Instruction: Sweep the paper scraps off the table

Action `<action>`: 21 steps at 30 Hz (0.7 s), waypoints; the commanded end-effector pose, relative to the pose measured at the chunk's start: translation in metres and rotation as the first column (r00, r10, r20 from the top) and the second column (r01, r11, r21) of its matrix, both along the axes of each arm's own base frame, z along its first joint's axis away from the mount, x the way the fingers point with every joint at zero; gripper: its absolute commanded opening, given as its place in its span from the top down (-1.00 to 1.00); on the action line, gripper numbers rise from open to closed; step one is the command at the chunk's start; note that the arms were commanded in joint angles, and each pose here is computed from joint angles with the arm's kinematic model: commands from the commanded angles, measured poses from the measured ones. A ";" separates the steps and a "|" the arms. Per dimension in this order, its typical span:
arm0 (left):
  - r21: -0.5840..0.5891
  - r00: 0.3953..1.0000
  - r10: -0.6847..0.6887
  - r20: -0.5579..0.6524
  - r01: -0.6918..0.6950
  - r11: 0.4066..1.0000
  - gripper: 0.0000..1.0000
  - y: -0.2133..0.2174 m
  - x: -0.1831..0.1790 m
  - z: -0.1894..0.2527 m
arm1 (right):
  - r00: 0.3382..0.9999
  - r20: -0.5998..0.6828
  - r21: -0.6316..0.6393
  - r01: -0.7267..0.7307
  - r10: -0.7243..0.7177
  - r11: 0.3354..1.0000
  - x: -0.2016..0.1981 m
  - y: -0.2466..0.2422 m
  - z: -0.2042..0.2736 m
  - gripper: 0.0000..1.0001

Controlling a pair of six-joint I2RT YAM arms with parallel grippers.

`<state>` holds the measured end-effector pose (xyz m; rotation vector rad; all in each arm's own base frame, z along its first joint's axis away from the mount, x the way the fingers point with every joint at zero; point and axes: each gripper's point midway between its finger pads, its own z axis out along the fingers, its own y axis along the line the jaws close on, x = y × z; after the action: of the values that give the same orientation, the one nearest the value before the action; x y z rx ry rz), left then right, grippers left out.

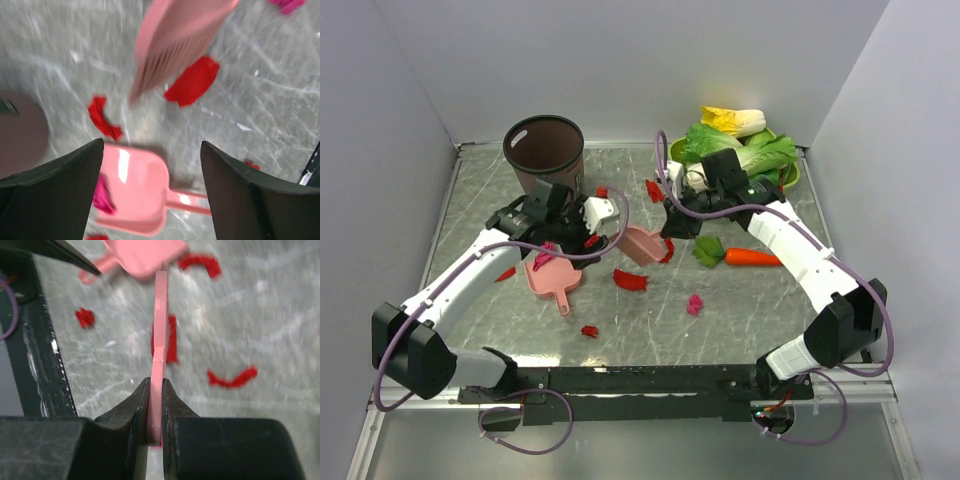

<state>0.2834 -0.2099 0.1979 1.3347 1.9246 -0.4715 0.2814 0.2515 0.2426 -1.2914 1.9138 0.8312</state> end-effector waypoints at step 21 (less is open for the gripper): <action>0.343 0.805 0.471 -0.362 -0.355 0.870 -0.17 0.043 -0.016 -0.142 | 0.937 0.086 -0.020 0.341 -0.338 0.940 -0.001 -0.069 0.013 1.00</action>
<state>0.2628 -0.1656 0.0559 1.0071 2.6311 -0.3244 0.2604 0.1875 0.2363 -1.0193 2.0804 0.6174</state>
